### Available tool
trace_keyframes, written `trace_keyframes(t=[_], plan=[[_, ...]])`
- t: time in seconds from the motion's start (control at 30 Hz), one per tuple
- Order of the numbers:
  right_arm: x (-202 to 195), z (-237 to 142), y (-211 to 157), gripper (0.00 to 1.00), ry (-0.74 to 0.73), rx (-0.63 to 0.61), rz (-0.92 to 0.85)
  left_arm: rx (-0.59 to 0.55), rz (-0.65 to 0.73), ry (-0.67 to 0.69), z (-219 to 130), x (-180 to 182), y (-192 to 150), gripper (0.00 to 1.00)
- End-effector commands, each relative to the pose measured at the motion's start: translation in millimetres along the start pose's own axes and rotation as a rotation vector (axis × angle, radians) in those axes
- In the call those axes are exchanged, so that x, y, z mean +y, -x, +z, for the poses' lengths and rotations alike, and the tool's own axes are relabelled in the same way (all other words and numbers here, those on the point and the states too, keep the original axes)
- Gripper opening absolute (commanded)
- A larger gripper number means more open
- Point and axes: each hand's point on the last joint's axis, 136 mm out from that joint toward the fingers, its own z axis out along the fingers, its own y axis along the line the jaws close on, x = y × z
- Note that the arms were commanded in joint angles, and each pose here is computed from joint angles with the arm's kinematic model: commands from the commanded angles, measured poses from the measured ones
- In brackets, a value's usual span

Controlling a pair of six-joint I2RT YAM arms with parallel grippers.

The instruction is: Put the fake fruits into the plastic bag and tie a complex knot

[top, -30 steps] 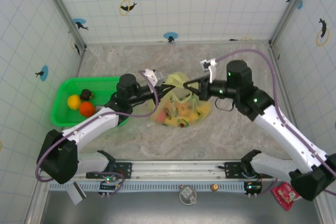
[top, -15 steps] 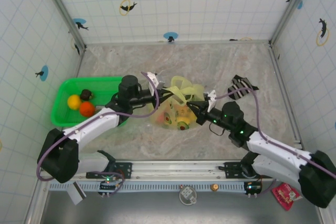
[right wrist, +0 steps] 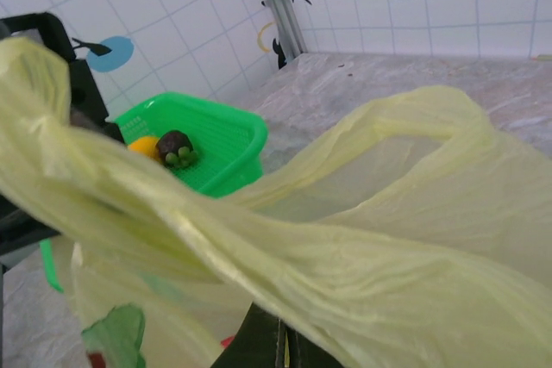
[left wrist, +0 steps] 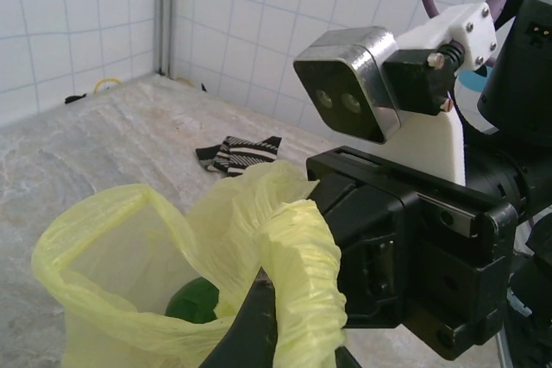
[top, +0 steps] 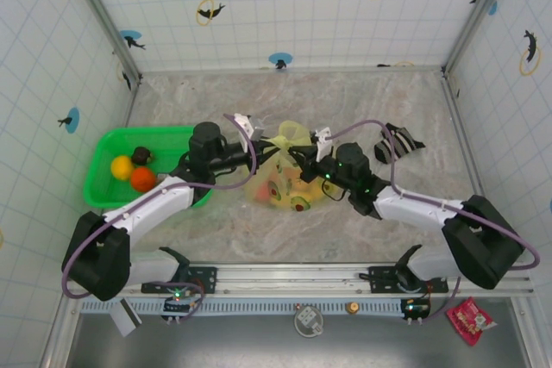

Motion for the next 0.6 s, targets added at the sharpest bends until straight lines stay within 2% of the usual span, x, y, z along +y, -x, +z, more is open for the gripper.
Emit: trace_keyframes(t=[0.0,0.23,0.43,0.5,0.57], plan=[[-22,7,1,0.0,-0.103,-0.013,0.025,-0.073,0.067,-0.075,-5,-18,25,0.03],[-41,9,24,0.0,-0.182,-0.107,0.094,-0.042,0.079,-0.127,-2,-31,19,0.0],[-40,11,30,0.0,-0.162,-0.13,0.142,-0.017,0.086,-0.274,-1,-57,14,0.0],[-41,11,30,0.0,-0.161,-0.134,0.148,-0.008,0.087,-0.236,1,-51,13,0.01],[-39,9,31,0.0,-0.157,-0.133,0.148,0.006,0.09,-0.121,4,-32,12,0.06]])
